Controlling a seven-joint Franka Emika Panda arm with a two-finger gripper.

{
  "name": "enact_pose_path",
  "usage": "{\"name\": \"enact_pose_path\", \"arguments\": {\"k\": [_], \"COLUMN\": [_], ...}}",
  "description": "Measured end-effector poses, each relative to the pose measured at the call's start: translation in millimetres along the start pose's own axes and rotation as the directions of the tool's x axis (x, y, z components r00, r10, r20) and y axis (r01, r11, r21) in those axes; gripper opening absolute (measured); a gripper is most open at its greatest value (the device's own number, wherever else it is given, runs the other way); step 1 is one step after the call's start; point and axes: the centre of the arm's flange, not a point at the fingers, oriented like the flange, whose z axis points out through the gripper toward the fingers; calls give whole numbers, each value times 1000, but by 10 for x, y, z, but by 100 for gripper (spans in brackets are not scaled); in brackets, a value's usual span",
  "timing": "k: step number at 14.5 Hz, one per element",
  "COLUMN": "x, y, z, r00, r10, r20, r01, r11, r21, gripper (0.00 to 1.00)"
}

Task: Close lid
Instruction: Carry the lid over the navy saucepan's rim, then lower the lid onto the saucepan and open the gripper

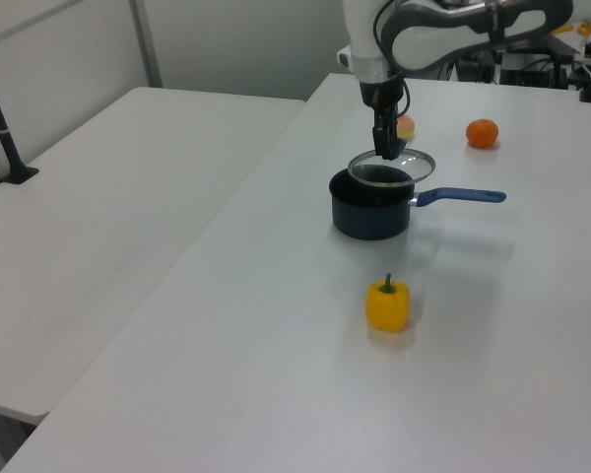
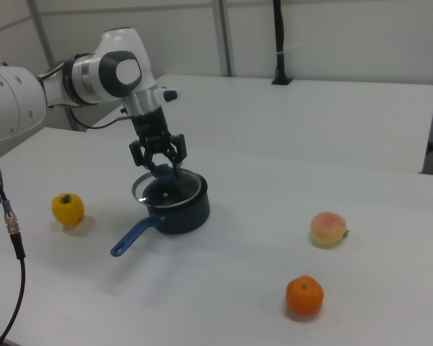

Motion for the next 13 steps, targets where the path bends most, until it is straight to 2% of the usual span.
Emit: {"name": "enact_pose_path", "arguments": {"k": [9, 13], "x": [153, 226], "y": [-77, -152], "z": [95, 210], "r00": [999, 998], "r10": [-21, -33], "r20": [-47, -55], "r01": [17, 28], "r11": [997, 996], "r21": [-79, -83], "gripper": [63, 63]}}
